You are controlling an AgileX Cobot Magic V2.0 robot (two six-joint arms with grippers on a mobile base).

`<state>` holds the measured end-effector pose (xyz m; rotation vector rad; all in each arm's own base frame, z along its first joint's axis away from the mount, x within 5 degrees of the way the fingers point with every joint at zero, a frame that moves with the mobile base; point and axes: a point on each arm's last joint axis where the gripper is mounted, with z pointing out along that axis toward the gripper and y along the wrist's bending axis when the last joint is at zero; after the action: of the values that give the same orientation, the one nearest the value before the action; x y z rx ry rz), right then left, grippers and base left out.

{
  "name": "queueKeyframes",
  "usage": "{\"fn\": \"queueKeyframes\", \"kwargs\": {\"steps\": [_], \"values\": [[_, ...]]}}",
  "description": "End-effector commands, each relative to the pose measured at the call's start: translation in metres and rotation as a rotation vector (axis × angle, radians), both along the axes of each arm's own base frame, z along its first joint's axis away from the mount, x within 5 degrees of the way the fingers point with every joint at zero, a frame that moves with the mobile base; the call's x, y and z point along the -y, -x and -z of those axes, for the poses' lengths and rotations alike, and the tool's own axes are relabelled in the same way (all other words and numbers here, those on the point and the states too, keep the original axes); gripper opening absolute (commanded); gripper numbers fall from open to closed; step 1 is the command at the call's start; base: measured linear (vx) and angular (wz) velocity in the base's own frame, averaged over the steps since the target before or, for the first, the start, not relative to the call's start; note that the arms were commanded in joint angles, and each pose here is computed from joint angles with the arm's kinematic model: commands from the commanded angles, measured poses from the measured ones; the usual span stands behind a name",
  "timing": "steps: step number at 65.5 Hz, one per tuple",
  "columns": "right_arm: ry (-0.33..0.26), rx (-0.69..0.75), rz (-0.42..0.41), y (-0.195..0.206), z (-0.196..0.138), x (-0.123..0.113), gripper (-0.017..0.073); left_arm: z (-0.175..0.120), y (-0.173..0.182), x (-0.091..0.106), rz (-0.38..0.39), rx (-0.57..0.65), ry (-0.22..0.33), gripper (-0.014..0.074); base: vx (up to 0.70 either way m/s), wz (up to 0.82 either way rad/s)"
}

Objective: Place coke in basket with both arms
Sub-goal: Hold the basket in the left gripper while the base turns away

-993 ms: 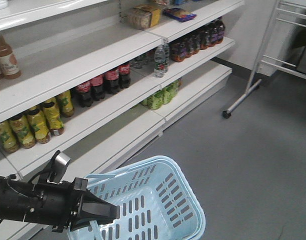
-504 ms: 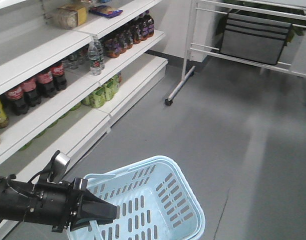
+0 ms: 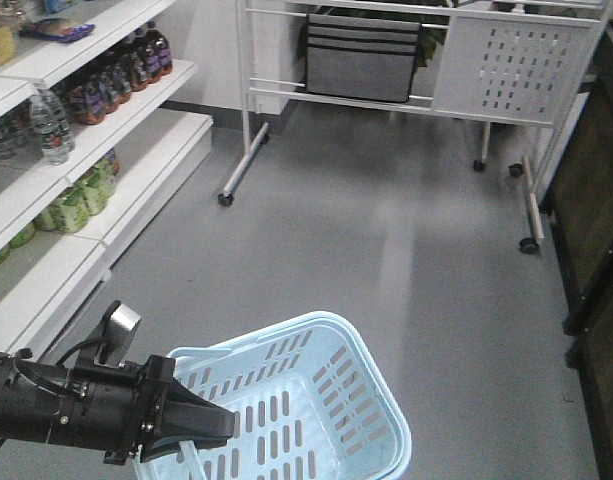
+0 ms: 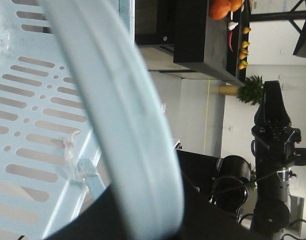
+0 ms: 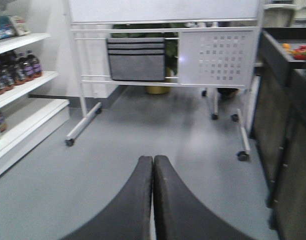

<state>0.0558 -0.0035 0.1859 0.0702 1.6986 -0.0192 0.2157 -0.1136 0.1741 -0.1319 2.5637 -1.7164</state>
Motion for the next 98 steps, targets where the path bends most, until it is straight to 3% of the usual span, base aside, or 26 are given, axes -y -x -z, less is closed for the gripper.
{"fn": "queueKeyframes", "kwargs": {"steps": [1,34,98], "values": [[0.019,0.052,-0.001,-0.0017,-0.0038,0.0000,-0.0010,-0.0200,-0.0005,0.0044,0.004,0.039,0.113,-0.0007,-0.09,-0.49],[0.019,0.052,-0.001,-0.0017,-0.0039,0.0000,-0.0010,-0.0200,-0.0005,0.0044,0.004,0.039,0.113,-0.0007,-0.06,-0.37],[0.019,0.052,-0.001,-0.0017,-0.0039,0.0000,-0.0010,-0.0200,-0.0005,0.0044,0.004,0.039,0.113,-0.0007,0.07,-0.08]]}}
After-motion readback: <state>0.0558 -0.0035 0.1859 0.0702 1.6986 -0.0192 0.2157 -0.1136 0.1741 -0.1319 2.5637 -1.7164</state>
